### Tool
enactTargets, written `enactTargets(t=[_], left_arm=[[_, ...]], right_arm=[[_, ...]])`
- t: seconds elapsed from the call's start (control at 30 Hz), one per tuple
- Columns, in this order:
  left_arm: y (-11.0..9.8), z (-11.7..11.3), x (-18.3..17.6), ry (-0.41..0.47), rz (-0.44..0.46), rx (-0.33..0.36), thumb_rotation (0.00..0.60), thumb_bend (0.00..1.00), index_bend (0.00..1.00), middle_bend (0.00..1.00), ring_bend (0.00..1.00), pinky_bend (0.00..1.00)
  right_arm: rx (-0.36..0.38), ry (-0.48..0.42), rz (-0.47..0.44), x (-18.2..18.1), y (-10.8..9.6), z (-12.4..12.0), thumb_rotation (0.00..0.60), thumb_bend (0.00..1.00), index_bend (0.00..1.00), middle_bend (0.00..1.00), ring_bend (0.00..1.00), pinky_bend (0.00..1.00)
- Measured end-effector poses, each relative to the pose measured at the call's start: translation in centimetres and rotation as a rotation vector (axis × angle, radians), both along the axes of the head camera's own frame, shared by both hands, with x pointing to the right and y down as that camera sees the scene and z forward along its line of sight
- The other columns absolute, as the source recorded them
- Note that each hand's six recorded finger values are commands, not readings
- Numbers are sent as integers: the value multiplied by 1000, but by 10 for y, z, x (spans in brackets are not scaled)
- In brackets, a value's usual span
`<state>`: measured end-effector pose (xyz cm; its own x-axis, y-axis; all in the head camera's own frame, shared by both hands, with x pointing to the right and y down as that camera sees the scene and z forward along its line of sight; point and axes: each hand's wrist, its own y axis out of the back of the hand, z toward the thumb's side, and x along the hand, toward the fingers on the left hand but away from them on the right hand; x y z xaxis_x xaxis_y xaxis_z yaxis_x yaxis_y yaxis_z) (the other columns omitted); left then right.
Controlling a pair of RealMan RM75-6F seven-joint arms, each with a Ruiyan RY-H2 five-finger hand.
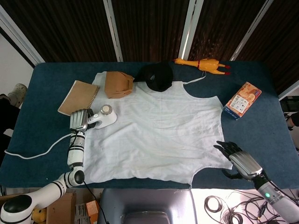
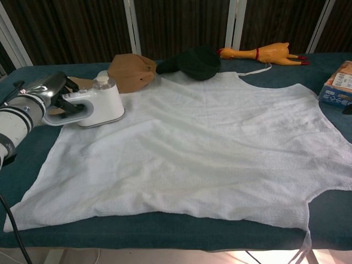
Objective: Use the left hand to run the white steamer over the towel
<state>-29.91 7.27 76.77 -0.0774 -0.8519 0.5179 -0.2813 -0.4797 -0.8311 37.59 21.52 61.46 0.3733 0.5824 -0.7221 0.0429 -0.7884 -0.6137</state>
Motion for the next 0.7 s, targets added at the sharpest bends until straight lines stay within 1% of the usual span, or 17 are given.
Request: enactTargets(t=[0.23,0.4,0.57,0.7], left_arm=[[16,-4,22,99,34,-53,600,665,1000,925,1000,1000],[34,-13,40,165,88,-89,600,665,1000,926,1000,1000],[57,-21,53,184,168,-106,600,666,1000,925,1000,1000],[71,-26,60,182,221,-107,600,666,1000,926,1000,1000]], right_arm=[[-2,2,-2,-1,0,1,600,333,0,0,0,0],[-2,1,-1,-2,0,1,600,333,0,0,0,0],[-7,3,-4,-2,2,2,600,333,0,0,0,0],[-4,-1,-2,-3,1,0,600,332,0,0,0,0]])
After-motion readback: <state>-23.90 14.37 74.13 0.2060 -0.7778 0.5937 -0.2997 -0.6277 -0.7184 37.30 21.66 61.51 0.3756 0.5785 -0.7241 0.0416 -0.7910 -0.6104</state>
